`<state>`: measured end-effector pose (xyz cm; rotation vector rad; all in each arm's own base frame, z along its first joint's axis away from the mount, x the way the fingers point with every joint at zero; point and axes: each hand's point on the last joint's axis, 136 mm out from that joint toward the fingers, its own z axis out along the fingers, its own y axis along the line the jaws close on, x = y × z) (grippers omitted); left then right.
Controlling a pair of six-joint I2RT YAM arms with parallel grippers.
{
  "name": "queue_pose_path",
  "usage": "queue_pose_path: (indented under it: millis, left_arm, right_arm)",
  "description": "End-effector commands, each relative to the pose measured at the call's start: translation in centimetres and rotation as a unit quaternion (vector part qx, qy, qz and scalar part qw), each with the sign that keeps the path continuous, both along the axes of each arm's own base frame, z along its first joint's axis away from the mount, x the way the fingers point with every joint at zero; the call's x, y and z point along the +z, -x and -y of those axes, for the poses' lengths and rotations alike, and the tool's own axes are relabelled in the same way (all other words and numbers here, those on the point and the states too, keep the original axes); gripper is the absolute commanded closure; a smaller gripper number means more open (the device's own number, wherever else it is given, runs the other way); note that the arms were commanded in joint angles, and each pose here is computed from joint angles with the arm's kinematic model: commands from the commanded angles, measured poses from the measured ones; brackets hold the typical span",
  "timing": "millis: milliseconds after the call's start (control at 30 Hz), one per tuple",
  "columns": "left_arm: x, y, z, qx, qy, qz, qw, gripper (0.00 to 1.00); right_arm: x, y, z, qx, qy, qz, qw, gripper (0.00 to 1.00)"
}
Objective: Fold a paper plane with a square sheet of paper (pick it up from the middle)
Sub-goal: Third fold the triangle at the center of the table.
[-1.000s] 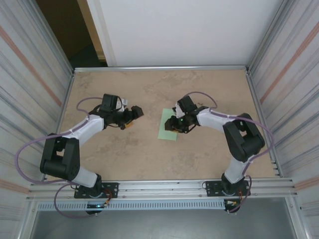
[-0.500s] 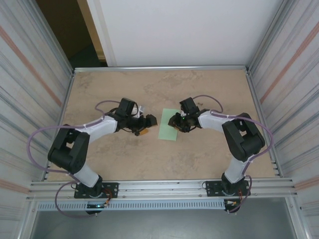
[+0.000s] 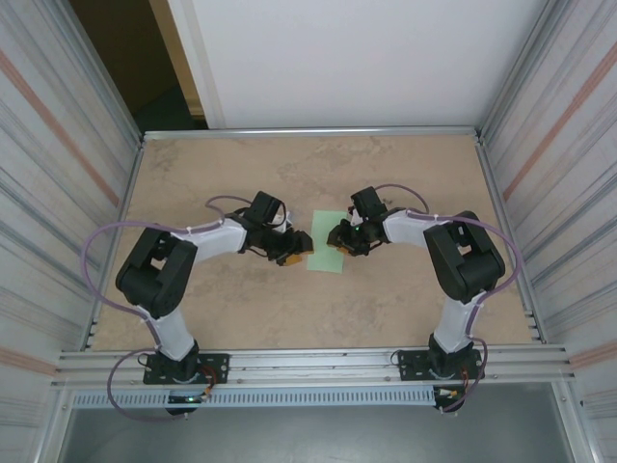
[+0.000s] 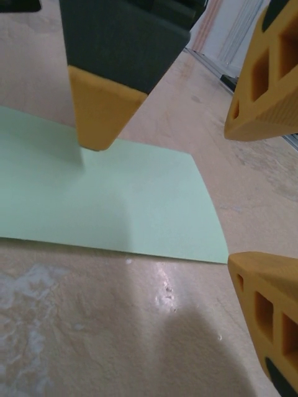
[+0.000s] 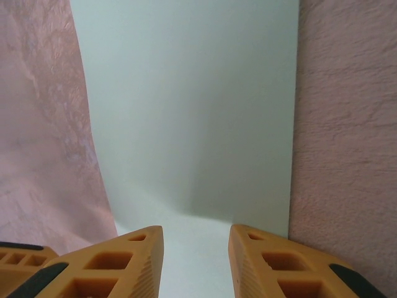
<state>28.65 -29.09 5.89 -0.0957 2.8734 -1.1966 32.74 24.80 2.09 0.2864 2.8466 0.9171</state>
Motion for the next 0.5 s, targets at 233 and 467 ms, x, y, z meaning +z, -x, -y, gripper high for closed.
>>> queue_pose_path:
  millis: [233,467]
  left_arm:
    - [-1.4,-1.1,-0.7,0.004,-0.052,0.004,0.999,0.58]
    - [-2.1,-1.3,-0.8,0.008,-0.06,0.001,0.998,0.58]
  right_arm:
    - [-2.4,3.4,-0.7,0.099,0.005,-0.034,0.994,0.65]
    - [-2.6,3.3,-0.7,0.097,0.002,-0.033,0.995,0.66]
